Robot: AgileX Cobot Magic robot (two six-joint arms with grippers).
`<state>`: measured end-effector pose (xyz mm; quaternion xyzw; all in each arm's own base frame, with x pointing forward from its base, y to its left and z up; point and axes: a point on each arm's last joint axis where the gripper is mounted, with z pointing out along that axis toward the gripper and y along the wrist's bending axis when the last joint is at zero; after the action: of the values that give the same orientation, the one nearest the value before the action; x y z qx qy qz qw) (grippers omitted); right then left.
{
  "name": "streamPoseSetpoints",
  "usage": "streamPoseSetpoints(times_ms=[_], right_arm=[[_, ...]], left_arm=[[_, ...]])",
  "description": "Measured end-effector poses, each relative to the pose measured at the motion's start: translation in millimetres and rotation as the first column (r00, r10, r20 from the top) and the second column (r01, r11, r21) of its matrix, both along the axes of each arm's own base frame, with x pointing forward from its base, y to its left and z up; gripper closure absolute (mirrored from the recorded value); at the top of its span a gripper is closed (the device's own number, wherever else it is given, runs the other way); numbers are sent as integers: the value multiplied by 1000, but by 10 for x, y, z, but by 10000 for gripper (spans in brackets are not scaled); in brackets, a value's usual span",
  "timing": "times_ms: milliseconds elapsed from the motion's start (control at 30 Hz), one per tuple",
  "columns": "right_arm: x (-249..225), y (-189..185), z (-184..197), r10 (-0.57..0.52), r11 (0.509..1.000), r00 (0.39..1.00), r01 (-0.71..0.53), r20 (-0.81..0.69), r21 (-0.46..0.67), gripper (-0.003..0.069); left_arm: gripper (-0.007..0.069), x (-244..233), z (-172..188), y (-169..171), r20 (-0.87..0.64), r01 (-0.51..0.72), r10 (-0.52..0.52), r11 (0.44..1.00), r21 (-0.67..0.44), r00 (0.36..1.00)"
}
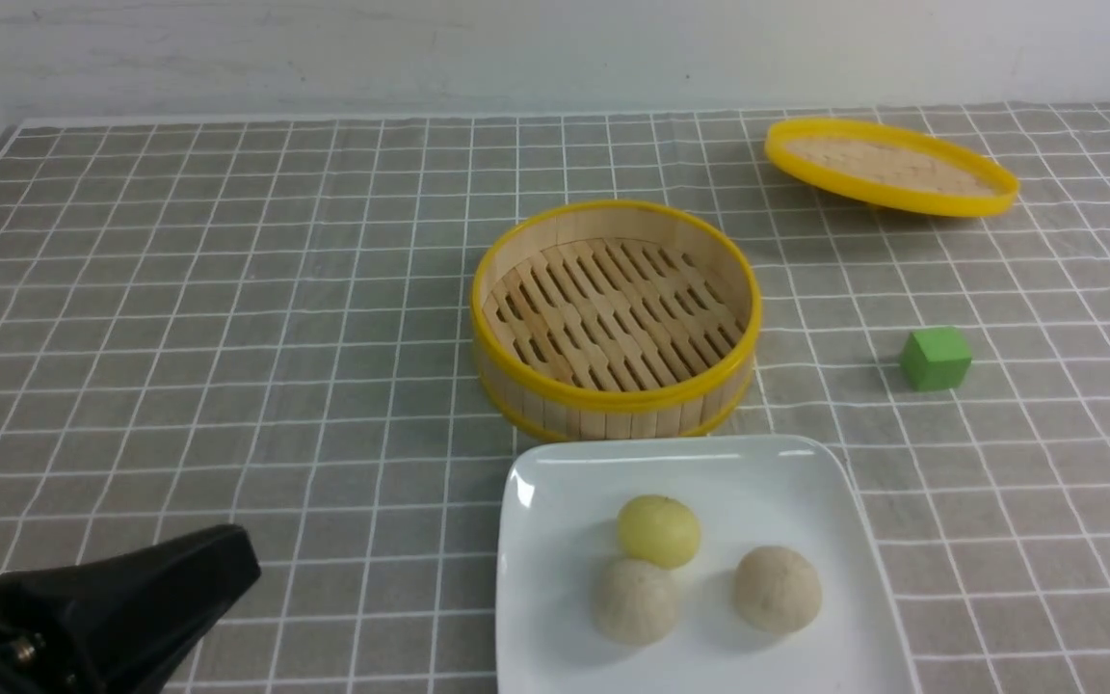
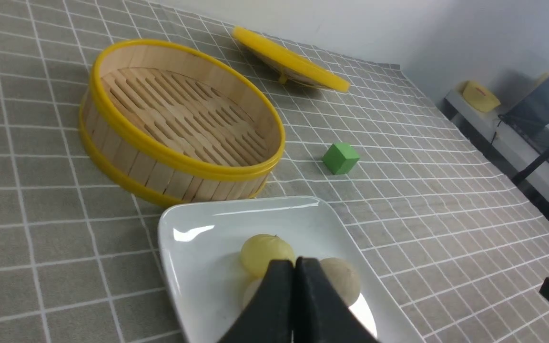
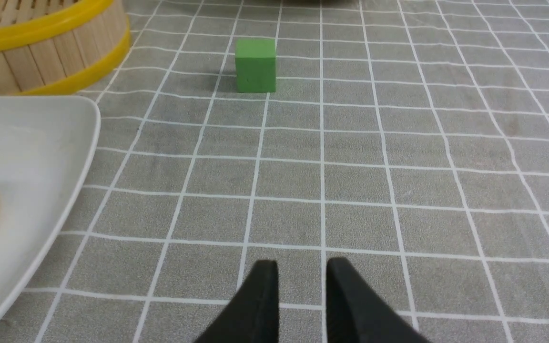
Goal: Put the steamed buns into the plate on the grey tablecloth.
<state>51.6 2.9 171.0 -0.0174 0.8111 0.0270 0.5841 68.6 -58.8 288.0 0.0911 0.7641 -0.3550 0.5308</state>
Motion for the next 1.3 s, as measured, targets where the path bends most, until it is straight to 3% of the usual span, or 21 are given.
streamPoseSetpoints(times_ms=[167, 367, 533, 700, 1300], right_arm=[[0, 0, 0, 0, 1000, 1000, 0, 0, 0, 478], [0, 0, 0, 0, 1000, 1000, 0, 0, 0, 470], [0, 0, 0, 0, 1000, 1000, 0, 0, 0, 461], [0, 0, 0, 0, 1000, 1000, 0, 0, 0, 454], [0, 0, 1, 0, 1000, 1000, 0, 1, 1, 432]], left_arm=[[606, 11, -89, 60, 61, -39, 33, 994, 102, 998], [598, 12, -344, 275, 103, -243, 228, 955, 172, 968], [589, -63, -877, 499, 52, -467, 470, 849, 246, 881], [587, -144, -1178, 590, 14, -563, 583, 778, 279, 813], [571, -166, -1158, 619, 106, -583, 585, 741, 333, 804]])
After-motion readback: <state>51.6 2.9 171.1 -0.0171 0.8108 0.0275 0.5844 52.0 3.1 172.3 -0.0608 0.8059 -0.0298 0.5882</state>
